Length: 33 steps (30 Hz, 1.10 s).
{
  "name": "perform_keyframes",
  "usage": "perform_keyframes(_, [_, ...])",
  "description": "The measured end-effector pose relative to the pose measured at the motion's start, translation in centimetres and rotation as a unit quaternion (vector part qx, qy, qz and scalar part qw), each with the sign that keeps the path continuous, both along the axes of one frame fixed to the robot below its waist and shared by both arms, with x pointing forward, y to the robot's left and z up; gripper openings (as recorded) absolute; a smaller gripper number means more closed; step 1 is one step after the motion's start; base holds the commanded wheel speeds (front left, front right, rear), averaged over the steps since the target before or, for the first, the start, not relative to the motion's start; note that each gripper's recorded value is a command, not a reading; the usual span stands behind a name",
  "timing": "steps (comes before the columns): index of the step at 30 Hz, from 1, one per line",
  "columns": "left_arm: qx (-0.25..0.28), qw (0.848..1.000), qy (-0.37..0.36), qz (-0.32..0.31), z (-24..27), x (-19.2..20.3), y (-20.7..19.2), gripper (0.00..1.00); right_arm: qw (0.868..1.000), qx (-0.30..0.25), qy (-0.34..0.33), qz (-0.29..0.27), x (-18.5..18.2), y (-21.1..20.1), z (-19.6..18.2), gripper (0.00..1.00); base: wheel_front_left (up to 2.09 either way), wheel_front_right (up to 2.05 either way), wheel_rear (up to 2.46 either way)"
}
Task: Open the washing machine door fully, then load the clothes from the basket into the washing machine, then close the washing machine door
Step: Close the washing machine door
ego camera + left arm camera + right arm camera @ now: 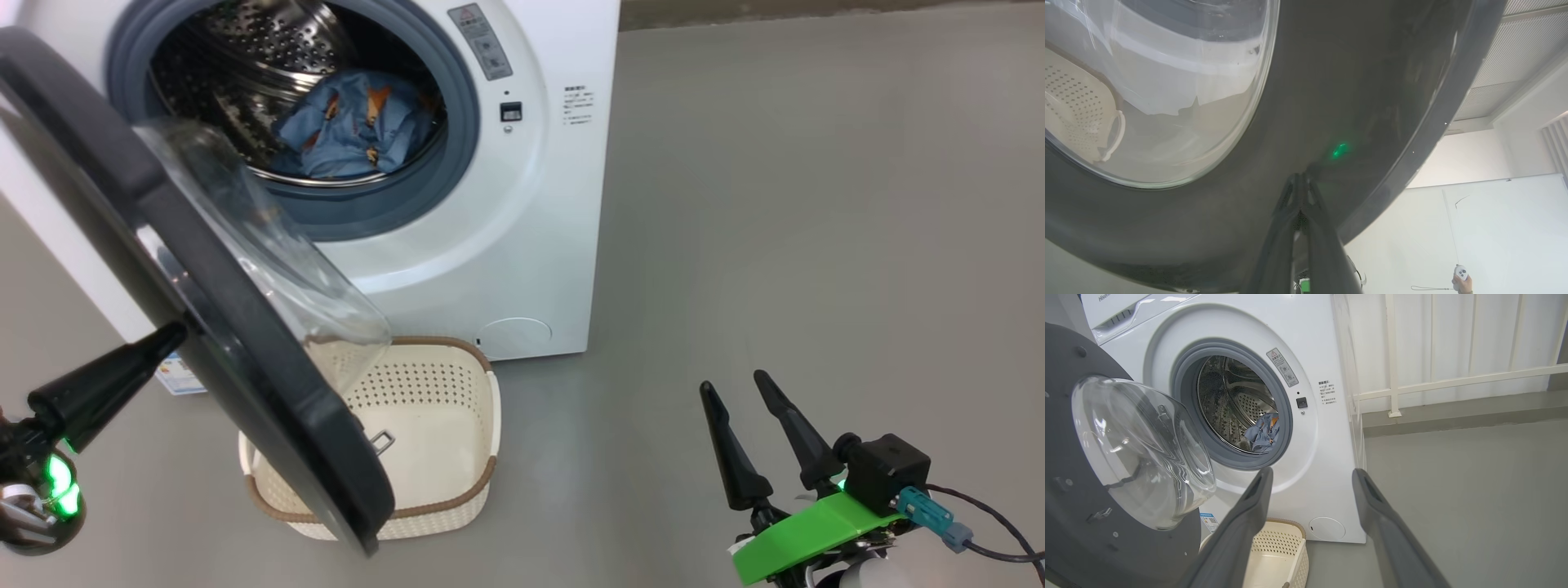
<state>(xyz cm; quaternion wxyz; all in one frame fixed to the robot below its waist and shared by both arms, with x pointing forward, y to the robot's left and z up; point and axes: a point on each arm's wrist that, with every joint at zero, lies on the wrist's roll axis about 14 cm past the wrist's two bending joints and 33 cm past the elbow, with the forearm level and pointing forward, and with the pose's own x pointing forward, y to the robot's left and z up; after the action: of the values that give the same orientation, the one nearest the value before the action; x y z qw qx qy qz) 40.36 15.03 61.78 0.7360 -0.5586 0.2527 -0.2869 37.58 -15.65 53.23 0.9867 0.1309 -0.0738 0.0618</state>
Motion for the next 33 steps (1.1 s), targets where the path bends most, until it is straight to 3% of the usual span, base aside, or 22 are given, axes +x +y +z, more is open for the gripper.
perform_keyframes(2, [0.006, 1.0, -0.008, 0.008, 0.1, -0.2, 0.4, 0.34, 1.0, 0.0, -0.001, 0.002, 0.1, 0.2, 0.1, 1.0, 0.0, 0.0, 0.0])
perform_keyframes(3, [0.01, 1.0, -0.012, 0.011, 0.2, -0.3, 0.6, 0.44, 1.0, 0.0, -0.002, 0.003, 0.2, 0.2, 0.1, 1.0, 0.0, 0.0, 0.0])
perform_keyframes(4, [0.014, 1.0, -0.018, 0.019, 0.3, -0.3, 0.9, 0.64, 1.0, 0.0, -0.003, 0.004, 0.3, 0.3, 0.2, 1.0, 0.0, 0.0, 0.0])
perform_keyframes(5, [0.019, 0.999, -0.024, 0.027, 0.4, -0.4, 1.3, 0.98, 1.0, 0.0, -0.004, 0.005, 0.3, 0.3, 0.2, 1.0, 0.0, 0.0, 0.0])
perform_keyframes(16, [0.118, 0.975, -0.127, 0.135, 0.4, -0.4, 4.5, 1.0, 1.0, 0.001, -0.007, 0.014, 0.7, 1.0, 0.5, 1.0, 0.0, 0.0, 0.0])
perform_keyframes(25, [0.229, 0.927, -0.184, 0.231, -2.3, -0.1, 6.4, 1.0, 1.0, -0.002, -0.005, 0.002, 0.5, 0.1, 0.3, 1.0, 0.0, 0.0, 0.0])
perform_keyframes(27, [0.274, 0.909, -0.198, 0.244, -2.9, -0.1, 6.7, 1.0, 1.0, -0.003, -0.005, -0.002, 0.4, -0.1, 0.3, 1.0, 0.0, 0.0, 0.0])
perform_keyframes(33, [0.3, 0.888, -0.227, 0.266, -4.6, -0.8, 5.9, 1.0, 1.0, -0.003, -0.005, -0.012, 0.2, -0.8, 0.3, 1.0, 0.0, 0.0, 0.0])
